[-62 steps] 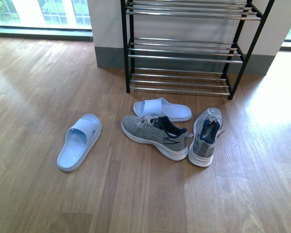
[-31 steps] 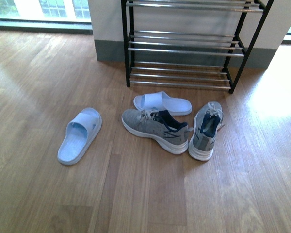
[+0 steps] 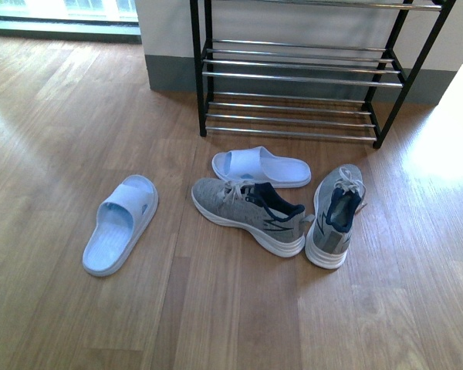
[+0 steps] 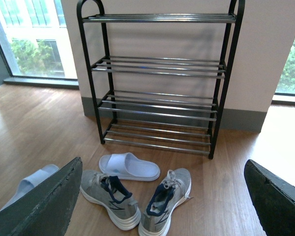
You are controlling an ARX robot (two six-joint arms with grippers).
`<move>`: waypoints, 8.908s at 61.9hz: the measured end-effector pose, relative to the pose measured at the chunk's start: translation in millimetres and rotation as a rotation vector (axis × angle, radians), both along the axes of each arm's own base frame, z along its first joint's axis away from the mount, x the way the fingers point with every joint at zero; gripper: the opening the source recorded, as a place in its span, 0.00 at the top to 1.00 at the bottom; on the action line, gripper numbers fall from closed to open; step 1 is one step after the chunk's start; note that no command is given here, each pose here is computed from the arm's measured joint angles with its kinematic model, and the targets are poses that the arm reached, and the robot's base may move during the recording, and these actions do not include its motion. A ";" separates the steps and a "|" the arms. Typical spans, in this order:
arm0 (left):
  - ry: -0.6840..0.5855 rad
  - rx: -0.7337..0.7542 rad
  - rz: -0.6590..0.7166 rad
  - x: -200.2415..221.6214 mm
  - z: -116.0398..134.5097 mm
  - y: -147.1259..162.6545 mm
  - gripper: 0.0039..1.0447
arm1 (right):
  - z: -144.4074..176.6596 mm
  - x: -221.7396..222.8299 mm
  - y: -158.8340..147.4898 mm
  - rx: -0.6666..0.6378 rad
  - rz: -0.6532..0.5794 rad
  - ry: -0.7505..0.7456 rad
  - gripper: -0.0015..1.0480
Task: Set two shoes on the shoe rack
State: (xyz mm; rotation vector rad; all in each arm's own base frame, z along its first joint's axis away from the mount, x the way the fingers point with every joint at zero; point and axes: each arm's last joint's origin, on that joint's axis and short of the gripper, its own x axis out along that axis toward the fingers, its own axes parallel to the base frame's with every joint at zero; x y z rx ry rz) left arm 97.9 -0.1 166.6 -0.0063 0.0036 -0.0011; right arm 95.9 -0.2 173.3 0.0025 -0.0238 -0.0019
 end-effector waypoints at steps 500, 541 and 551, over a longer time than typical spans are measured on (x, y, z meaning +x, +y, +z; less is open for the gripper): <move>1.090 -0.410 0.473 246.1 -265.3 -145.6 0.09 | -16.9 94.7 -62.8 0.280 -0.034 0.597 0.98; 1.145 -0.392 0.536 266.9 -295.4 -146.9 0.09 | -16.9 94.7 -62.8 0.280 -0.034 0.597 0.98; 1.147 -0.391 0.536 270.9 -299.8 -148.8 0.28 | -16.9 94.7 -62.8 0.280 -0.034 0.597 0.98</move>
